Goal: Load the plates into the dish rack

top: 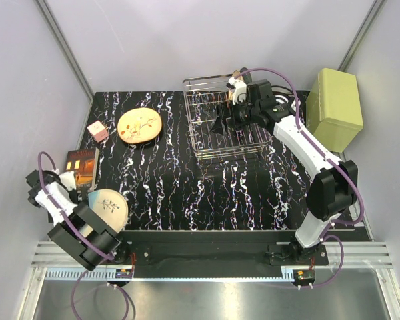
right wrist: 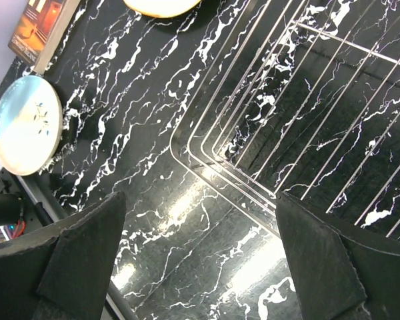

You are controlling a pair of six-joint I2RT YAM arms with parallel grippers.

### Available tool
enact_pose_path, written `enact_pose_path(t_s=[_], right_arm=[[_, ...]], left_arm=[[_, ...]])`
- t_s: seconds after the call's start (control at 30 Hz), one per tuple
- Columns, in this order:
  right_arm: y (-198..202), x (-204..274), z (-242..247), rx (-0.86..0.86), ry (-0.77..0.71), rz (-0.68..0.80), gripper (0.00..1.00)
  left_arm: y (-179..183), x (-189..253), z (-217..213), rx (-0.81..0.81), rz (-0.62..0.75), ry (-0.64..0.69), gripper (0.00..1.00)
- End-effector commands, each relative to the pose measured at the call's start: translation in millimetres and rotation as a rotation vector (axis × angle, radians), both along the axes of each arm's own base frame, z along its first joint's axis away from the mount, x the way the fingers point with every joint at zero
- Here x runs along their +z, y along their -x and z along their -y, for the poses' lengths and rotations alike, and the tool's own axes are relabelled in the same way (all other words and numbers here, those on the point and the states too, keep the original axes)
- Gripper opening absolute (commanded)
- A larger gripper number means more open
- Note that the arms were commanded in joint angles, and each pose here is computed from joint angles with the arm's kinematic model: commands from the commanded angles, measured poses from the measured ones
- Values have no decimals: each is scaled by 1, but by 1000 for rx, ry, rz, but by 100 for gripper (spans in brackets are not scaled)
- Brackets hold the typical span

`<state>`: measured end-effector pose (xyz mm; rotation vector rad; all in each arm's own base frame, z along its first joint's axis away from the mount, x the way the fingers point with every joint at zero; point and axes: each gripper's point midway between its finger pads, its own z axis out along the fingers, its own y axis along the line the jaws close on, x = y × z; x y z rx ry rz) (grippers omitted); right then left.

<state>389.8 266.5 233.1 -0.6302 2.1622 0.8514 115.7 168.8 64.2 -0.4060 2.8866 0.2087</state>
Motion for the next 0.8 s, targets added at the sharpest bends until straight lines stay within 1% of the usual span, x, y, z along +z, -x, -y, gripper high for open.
enact_pose_path(t_s=[0.0,0.17,0.23,0.4,0.43,0.53,0.63,0.7,0.77], right_arm=[[-1,24,-7,12,-48,22,100],[1,24,-4,6,-37,27,100],[3,22,-3,3,-31,23,100],[7,16,0,-4,-21,10,100],[7,15,1,-8,-18,9,100],[7,12,3,-14,-4,16,100],[7,2,7,-26,26,11,100],[8,-6,9,-24,43,3,100],[15,-19,10,-13,46,-30,100]], left_arm=[[1,-26,3,-42,-2,30,84],[-1,-37,-11,-4,-5,32,84],[-3,-44,-14,9,-7,55,84],[-10,-52,-19,-3,1,80,83],[-10,-54,-16,-16,3,92,82],[-14,-58,-2,-101,18,146,77],[-22,-57,14,-257,9,131,76],[-31,-52,26,-383,19,97,75],[-36,-49,38,-447,27,87,75]])
